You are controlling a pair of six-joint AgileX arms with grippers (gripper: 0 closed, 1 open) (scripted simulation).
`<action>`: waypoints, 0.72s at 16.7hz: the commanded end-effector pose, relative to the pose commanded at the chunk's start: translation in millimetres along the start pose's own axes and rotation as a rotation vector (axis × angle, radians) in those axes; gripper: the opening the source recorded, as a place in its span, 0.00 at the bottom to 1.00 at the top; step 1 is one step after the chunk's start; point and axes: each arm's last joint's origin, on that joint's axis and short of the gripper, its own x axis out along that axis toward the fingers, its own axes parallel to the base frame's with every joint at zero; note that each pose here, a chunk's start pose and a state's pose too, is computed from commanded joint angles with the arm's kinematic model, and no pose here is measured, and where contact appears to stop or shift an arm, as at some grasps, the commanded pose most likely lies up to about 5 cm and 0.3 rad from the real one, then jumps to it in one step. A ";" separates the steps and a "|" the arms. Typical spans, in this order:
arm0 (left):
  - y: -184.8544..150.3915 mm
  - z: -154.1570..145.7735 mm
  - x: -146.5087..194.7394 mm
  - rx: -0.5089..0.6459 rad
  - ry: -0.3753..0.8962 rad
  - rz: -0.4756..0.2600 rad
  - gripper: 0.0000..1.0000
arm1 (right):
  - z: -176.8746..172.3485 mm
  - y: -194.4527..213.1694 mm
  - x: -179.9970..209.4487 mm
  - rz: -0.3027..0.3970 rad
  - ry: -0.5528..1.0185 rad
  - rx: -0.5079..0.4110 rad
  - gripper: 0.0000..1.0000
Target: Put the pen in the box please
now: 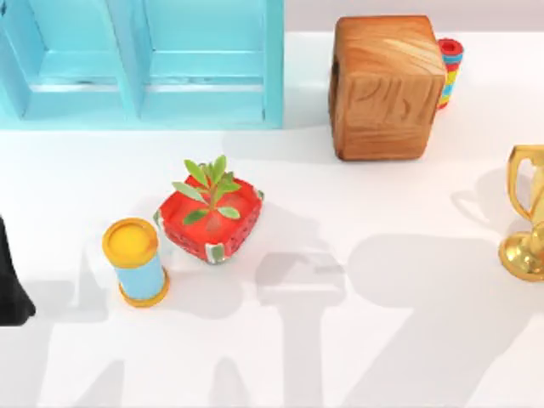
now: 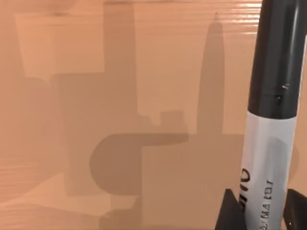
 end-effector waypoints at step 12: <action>0.0 0.0 0.0 0.000 0.000 0.000 1.00 | 0.0 0.0 0.0 0.000 0.000 0.000 0.75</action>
